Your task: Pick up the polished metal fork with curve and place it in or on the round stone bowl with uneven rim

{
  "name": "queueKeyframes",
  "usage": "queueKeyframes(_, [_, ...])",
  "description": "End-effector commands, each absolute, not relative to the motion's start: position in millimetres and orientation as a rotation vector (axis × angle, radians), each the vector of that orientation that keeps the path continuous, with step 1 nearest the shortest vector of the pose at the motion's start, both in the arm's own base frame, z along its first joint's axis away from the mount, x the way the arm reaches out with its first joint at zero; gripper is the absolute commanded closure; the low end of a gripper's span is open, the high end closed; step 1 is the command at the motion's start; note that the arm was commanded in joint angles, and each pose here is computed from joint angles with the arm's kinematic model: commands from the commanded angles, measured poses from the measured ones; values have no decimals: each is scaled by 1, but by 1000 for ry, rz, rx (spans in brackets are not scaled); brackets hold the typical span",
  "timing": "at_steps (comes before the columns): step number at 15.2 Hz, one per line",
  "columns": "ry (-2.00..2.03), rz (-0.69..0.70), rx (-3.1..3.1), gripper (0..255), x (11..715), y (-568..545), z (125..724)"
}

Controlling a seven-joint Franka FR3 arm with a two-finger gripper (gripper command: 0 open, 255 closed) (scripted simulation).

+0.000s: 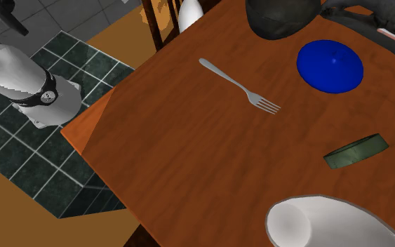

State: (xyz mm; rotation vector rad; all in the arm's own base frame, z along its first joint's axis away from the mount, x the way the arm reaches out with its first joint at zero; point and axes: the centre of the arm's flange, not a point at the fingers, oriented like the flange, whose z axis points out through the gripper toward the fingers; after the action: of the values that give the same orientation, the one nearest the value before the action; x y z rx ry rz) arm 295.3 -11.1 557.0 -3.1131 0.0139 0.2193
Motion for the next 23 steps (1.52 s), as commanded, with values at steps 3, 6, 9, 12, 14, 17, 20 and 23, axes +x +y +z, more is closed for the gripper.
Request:
queueKeyframes(3, [34,199,-3115,0,307,7,544])
queueKeyframes(6, [64,169,-3117,0,326,34,525])
queueKeyframes(9, [93,139,-3119,0,346,60,506])
queueKeyframes(12, [123,108,-3120,0,366,86,487])
queueKeyframes(14, [143,88,-3120,0,380,103,475])
queueKeyframes(17, [173,58,-3120,0,402,128,457])
queueKeyframes(20, [202,27,-3119,0,425,152,440])
queueKeyframes(23, [232,-3,-3118,0,448,176,422])
